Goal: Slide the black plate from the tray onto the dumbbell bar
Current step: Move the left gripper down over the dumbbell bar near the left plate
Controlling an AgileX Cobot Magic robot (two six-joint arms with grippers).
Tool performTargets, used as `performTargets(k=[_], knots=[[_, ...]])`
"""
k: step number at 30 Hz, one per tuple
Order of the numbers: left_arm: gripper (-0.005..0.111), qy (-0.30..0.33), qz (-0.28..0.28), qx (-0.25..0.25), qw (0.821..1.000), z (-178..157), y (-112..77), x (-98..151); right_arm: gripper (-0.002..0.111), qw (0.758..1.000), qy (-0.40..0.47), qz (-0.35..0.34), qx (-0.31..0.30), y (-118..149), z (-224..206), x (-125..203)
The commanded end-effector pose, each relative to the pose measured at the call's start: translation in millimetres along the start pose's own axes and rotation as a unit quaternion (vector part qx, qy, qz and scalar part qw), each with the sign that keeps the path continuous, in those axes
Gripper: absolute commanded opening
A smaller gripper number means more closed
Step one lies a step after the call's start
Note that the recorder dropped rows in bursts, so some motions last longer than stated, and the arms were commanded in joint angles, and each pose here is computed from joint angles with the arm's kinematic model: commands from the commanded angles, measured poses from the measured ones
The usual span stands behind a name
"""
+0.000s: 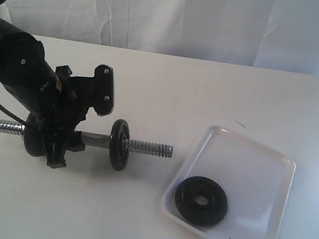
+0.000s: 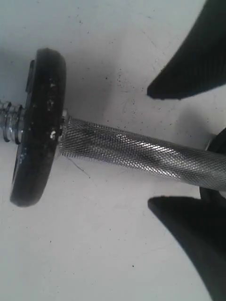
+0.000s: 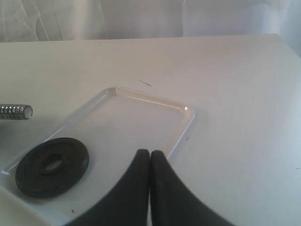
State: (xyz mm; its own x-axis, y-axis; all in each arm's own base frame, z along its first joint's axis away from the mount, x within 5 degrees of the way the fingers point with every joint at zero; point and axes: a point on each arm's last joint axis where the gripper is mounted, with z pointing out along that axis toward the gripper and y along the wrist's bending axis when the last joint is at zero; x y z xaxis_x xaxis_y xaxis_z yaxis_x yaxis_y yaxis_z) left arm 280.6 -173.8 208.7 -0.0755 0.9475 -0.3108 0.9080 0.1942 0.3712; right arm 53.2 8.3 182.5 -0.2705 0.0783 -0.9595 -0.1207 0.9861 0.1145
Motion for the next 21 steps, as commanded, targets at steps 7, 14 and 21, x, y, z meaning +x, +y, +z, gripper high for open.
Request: performTargets(k=[7,14,21], knots=[[0.076,0.008,0.042,0.018,0.999,21.3,-4.0,-0.1,0.0,1.0,-0.005,-0.001,-0.001,0.0,-0.2,-0.1],[0.07,-0.001,0.042,0.006,0.999,35.5,-2.6,-1.2,0.0,1.0,-0.005,-0.001,-0.001,0.0,-0.2,-0.1],[0.07,-0.003,0.042,0.003,0.999,50.5,-3.4,-0.6,0.0,1.0,-0.005,-0.001,-0.001,0.0,-0.2,-0.1]])
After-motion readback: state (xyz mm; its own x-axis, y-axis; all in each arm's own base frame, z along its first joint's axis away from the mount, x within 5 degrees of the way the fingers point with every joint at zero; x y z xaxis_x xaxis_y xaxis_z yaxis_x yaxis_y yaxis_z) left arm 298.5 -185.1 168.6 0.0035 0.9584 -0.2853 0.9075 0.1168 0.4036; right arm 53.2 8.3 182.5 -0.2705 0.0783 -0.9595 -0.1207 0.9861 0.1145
